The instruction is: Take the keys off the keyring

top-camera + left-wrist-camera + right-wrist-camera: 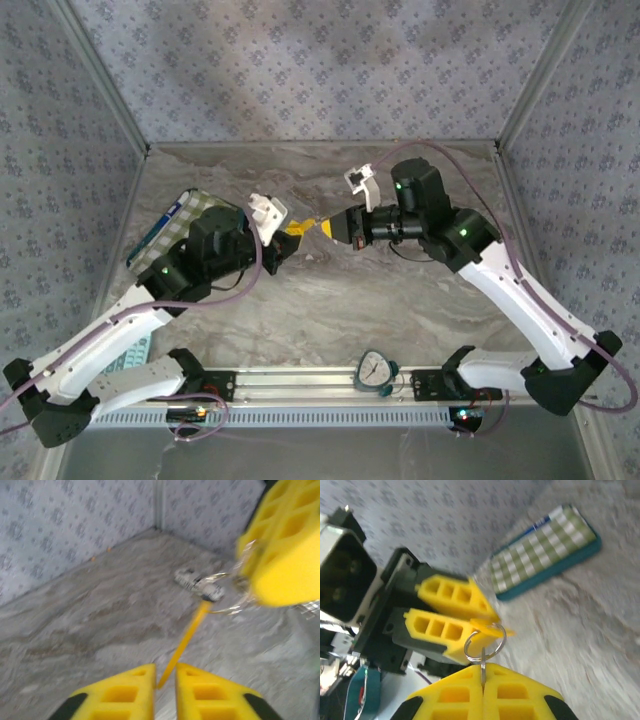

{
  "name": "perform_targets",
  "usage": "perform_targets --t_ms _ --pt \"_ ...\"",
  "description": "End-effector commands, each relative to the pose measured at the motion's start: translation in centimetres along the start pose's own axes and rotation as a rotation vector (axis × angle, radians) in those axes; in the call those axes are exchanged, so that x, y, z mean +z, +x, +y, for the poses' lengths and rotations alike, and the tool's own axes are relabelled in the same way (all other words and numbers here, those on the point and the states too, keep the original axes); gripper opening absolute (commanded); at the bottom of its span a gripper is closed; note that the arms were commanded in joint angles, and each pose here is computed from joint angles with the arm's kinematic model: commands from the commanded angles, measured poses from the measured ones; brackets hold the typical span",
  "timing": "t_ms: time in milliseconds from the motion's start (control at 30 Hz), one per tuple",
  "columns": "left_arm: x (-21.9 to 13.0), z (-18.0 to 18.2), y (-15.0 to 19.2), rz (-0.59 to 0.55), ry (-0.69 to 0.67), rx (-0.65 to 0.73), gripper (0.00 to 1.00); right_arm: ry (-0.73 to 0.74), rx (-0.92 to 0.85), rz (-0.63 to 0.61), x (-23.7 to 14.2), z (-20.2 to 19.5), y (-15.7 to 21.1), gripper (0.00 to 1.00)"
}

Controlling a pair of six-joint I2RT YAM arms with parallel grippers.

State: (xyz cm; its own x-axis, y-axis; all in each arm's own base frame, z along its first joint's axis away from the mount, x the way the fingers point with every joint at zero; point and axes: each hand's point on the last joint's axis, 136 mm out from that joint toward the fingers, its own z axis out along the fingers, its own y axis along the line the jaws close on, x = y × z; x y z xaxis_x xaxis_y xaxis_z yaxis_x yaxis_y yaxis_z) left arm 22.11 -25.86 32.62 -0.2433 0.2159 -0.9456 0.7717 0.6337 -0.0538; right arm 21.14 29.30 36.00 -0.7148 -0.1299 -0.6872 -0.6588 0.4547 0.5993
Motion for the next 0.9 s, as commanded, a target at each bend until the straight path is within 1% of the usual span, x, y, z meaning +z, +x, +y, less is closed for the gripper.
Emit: perform_targets --t_ms 0,33,100,167,233,400,433,500,567,633,667,767,867 --pt "-0.3 1.9 1.4 -0.015 -0.085 -0.089 0.27 0.103 0.019 0.122 -0.8 -1.7 2.3 0.00" --pt "-0.3 2.0 2.1 -0.013 -0.085 -0.106 0.31 0.122 0.023 0.145 -0.5 -2.2 2.6 0.00" --pt "-0.4 2.0 2.9 -0.024 -0.082 -0.143 0.43 0.175 0.033 0.185 -0.2 -3.4 2.9 0.00" --pt "-0.5 1.6 3.6 -0.045 -0.058 -0.174 0.47 0.180 0.041 0.234 0.3 -3.8 3.4 0.00" --pt "-0.6 1.0 3.7 -0.068 -0.023 -0.186 0.51 0.163 0.045 0.252 0.8 -3.7 3.5 0.00" --pt "-0.4 0.4 3.4 -0.103 0.019 -0.170 0.52 0.196 0.032 0.299 1.1 -4.5 3.8 0.00" --pt "-0.3 0.4 3.2 -0.110 0.017 -0.158 0.52 0.198 0.033 0.307 1.2 -4.6 3.8 0.00" --pt "-0.3 -0.5 3.0 -0.133 0.068 -0.107 0.51 0.196 0.035 0.315 1.5 -4.6 3.9 0.00" --pt "-0.1 -1.1 3.0 -0.165 0.110 -0.080 0.49 0.200 0.032 0.326 1.6 -4.6 4.0 0.00" --pt "-0.1 -1.6 2.9 -0.182 0.134 -0.065 0.42 0.213 0.024 0.338 1.6 -4.8 4.1 0.00" --pt "-0.1 -1.6 2.9 -0.184 0.138 -0.068 0.40 0.216 0.020 0.344 1.6 -4.9 4.1 0.00" --pt "-0.1 -2.3 2.5 -0.195 0.185 -0.081 0.39 0.221 0.014 0.348 1.5 -4.8 3.9 0.00" --pt "-0.3 -3.0 1.9 -0.227 0.222 -0.079 0.41 0.214 -0.002 0.340 1.4 -4.4 3.5 0.00"
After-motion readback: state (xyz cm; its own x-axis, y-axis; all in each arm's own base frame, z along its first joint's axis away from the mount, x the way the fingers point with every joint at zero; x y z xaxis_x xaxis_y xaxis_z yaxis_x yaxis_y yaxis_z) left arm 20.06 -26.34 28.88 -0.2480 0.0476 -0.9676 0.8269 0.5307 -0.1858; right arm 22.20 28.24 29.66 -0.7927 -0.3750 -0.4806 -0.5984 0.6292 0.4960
